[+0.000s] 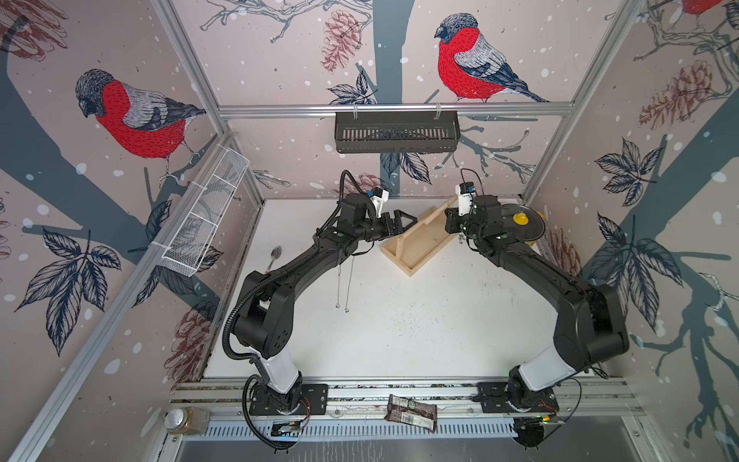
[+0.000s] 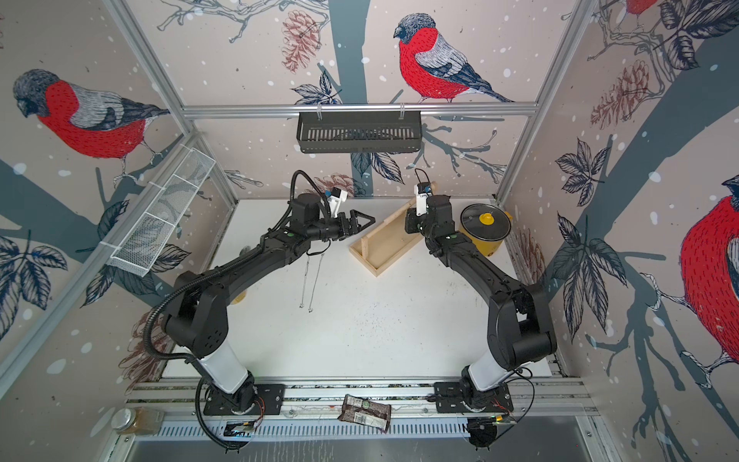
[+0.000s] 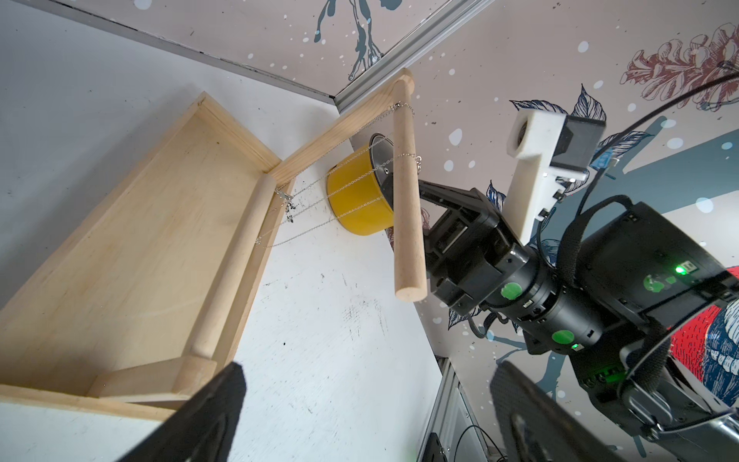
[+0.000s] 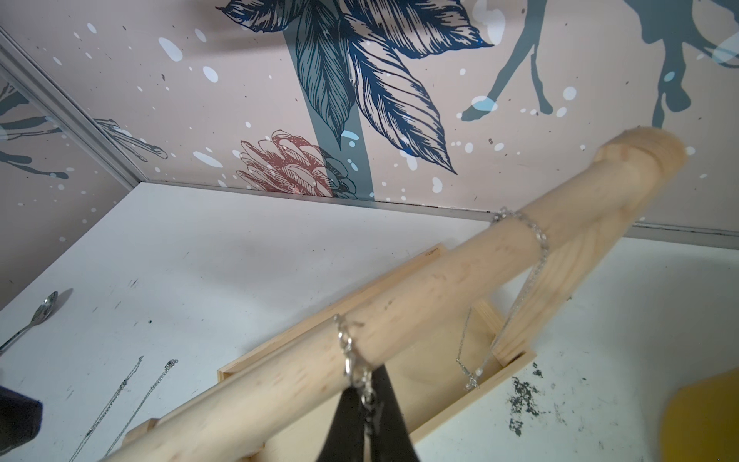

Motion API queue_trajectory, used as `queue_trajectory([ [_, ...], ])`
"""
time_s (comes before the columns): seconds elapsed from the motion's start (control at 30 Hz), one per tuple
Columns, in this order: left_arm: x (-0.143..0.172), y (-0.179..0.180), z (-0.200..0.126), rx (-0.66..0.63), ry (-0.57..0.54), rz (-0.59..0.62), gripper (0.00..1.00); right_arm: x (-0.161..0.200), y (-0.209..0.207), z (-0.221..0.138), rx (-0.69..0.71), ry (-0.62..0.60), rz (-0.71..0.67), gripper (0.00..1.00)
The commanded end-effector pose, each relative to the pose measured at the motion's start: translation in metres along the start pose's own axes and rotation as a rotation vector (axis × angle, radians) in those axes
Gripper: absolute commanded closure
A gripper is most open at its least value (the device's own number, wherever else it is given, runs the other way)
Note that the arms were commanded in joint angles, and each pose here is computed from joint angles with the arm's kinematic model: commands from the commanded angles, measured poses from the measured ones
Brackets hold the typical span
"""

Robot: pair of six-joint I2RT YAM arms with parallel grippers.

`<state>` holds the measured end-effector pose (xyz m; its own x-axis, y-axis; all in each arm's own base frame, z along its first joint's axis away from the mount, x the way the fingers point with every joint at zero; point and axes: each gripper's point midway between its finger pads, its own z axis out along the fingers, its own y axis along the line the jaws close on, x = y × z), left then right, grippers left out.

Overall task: Take the necklace off the jewelry display stand
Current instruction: Take off the necklace from the stand.

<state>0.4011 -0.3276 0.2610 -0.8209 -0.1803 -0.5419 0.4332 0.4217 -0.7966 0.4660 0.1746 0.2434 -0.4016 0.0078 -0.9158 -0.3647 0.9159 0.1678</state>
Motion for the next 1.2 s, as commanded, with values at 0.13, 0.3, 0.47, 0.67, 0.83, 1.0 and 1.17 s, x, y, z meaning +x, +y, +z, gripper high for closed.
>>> queue_trajectory([
  [0.13,-0.003,-0.006,0.000,0.035,-0.008,0.019,0.03,-0.019,0.008,-0.008,0.013,-0.038,-0.041,0.95],
  [0.3,-0.004,-0.007,-0.001,0.036,-0.011,0.023,0.03,-0.021,0.015,-0.009,0.021,-0.030,-0.076,0.95],
  [0.47,-0.003,-0.006,-0.001,0.034,-0.008,0.020,0.03,-0.027,0.023,-0.012,0.025,-0.029,-0.103,0.95],
  [0.67,-0.003,-0.005,0.000,0.033,-0.007,0.018,0.03,-0.035,0.033,-0.017,0.016,-0.043,-0.131,0.95],
  [0.83,-0.003,-0.004,0.000,0.031,-0.007,0.020,0.03,-0.042,0.044,-0.021,0.006,-0.059,-0.159,0.95],
  [1.0,-0.003,-0.003,0.000,0.024,-0.009,0.024,0.03,-0.048,0.053,-0.023,-0.006,-0.066,-0.180,0.95],
  [1.17,-0.006,0.000,-0.001,0.016,-0.014,0.026,0.03,-0.053,0.064,-0.025,-0.021,-0.071,-0.206,0.95],
])
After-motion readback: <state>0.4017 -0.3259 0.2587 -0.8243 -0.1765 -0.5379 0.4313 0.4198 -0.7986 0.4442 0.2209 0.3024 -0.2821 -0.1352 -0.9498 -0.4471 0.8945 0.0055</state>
